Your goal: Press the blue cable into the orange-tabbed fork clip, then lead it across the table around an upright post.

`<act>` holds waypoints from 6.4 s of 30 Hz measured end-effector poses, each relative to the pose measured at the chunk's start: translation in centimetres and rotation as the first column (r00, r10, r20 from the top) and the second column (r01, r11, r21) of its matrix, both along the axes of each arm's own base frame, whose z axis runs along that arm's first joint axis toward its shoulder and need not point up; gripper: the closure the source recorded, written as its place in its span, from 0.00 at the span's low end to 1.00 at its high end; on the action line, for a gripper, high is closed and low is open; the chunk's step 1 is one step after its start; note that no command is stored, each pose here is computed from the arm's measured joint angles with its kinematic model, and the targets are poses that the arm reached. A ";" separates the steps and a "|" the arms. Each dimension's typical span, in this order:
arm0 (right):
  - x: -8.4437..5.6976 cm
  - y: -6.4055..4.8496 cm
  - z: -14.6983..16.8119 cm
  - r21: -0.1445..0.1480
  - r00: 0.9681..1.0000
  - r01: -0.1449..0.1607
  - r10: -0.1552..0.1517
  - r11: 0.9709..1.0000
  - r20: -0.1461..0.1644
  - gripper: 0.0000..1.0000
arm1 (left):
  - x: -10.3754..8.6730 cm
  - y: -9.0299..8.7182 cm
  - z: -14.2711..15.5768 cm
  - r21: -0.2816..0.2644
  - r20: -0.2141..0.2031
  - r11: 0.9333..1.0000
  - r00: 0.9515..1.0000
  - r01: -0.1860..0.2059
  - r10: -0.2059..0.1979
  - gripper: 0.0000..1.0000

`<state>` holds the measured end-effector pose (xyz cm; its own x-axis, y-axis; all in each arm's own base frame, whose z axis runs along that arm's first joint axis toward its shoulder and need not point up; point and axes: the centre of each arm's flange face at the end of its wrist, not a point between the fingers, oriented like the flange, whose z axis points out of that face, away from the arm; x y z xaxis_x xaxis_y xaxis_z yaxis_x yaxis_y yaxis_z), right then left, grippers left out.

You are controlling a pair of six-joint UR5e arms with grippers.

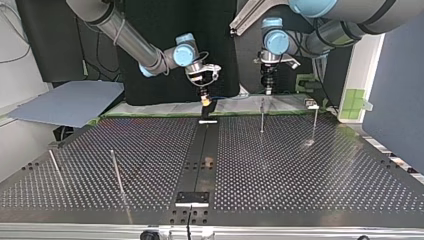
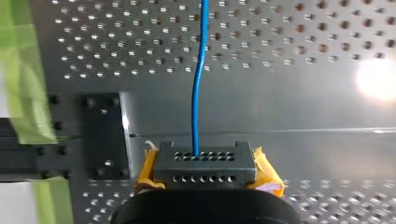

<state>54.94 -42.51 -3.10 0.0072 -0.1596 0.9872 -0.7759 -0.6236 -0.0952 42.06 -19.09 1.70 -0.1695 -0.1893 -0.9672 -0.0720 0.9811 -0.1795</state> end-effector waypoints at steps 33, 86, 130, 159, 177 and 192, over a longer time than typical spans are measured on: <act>1.8 0.5 -1.7 0.010 0.999 -0.034 0.034 0.999 -0.002 1.00 | 3.2 2.8 -2.0 -0.076 -0.041 0.995 0.997 -0.060 0.057 0.99; 0.6 -4.7 -0.2 -0.012 1.000 0.025 -0.025 1.000 0.013 1.00 | 9.7 4.0 -1.1 -0.138 0.006 0.989 0.998 -0.055 0.057 0.87; 0.0 -5.5 -0.1 -0.008 0.999 0.034 -0.034 0.999 0.007 1.00 | 6.0 4.0 -3.0 -0.064 -0.235 0.998 0.972 -0.004 -0.011 0.01; 0.3 -5.6 0.1 -0.015 1.000 0.031 -0.030 0.999 0.005 1.00 | -0.9 2.6 1.1 -0.025 -0.167 0.993 0.978 0.118 -0.121 0.01; 0.2 -5.5 0.0 -0.006 1.000 0.030 -0.030 1.000 -0.002 1.00 | -1.3 0.9 2.2 -0.062 -0.141 0.975 0.965 0.212 -0.219 0.01; 0.2 -5.4 0.0 -0.002 1.000 0.030 -0.030 1.000 -0.006 1.00 | -1.2 0.8 2.3 -0.045 -0.131 0.977 0.968 0.209 -0.213 0.01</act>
<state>55.11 -47.95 -3.11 0.0082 -0.1582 0.9874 -0.7946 -0.6005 -0.0896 40.89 -18.31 3.95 -0.3364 -0.1646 -0.9272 0.1110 0.9708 -0.2126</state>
